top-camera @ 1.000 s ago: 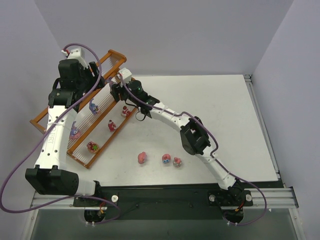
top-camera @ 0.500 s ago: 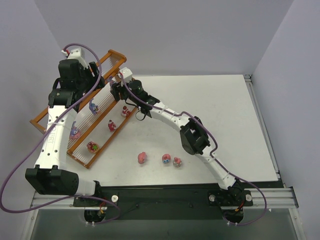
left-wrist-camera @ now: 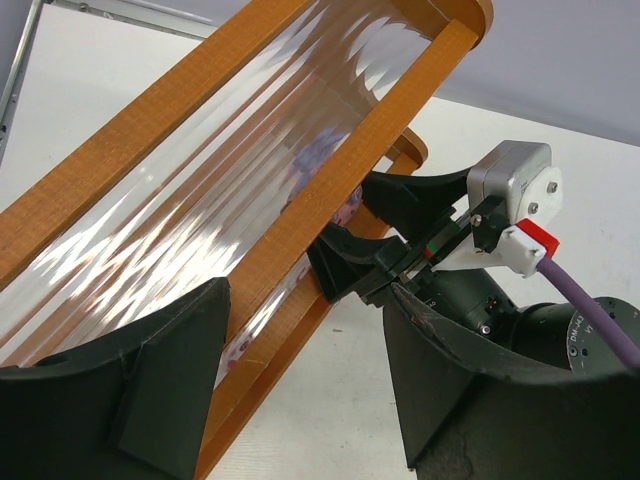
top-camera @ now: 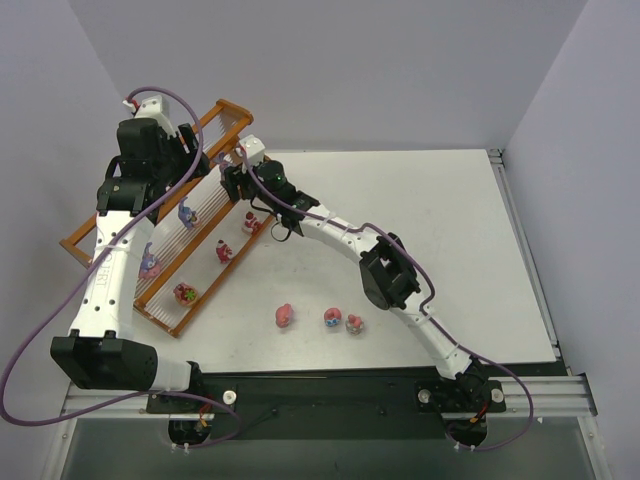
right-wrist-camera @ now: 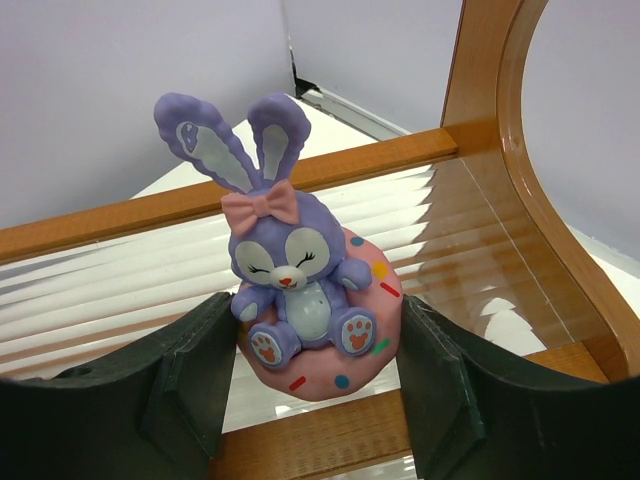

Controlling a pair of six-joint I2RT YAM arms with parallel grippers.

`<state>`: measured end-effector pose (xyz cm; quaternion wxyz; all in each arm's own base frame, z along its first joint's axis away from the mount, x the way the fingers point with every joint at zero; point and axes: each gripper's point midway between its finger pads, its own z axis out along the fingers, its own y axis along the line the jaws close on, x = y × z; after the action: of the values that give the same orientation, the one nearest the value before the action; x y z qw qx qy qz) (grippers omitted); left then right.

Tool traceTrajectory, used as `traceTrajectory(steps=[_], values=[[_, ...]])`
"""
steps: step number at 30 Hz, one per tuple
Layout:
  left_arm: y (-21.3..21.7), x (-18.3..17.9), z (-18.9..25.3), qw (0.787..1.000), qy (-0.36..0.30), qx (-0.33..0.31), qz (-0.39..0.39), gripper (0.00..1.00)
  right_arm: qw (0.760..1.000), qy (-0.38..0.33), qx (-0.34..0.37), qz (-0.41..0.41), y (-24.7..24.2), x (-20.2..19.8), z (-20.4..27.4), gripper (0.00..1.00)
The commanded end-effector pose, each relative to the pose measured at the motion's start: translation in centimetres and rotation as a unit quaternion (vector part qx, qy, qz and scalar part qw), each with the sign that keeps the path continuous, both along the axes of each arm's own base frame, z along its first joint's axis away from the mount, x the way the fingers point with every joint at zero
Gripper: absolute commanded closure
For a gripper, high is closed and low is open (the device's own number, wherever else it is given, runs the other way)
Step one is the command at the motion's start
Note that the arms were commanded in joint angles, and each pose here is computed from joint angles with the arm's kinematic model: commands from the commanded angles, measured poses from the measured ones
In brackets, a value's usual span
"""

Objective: Place and organize the plastic toys onto the shelf

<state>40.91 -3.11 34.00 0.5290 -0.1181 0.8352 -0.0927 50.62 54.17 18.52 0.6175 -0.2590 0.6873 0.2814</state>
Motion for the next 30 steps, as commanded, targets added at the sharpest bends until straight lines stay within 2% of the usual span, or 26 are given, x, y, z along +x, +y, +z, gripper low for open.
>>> traceTrajectory(steps=[1, 8, 23, 30], values=[[0.5, 0.2, 0.1, 1.0, -0.006, 0.008, 0.008, 0.28, 0.999, -0.037, 0.017, -0.005, -0.6, 0.0, 3.4, 0.43], [0.7, 0.1, 0.1, 1.0, -0.006, 0.01, 0.011, 0.28, 0.999, -0.041, 0.017, -0.008, -0.9, -0.2, 3.8, 0.29], [0.7, 0.2, 0.0, 1.0, -0.004, 0.01, 0.011, 0.28, 0.999, -0.047, 0.016, -0.014, -1.5, -0.4, 4.6, 0.27], [0.1, 0.3, 0.6, 1.0, -0.013, 0.0, -0.003, 0.27, 0.998, -0.058, 0.022, -0.011, -2.5, -1.2, 7.1, 0.21]])
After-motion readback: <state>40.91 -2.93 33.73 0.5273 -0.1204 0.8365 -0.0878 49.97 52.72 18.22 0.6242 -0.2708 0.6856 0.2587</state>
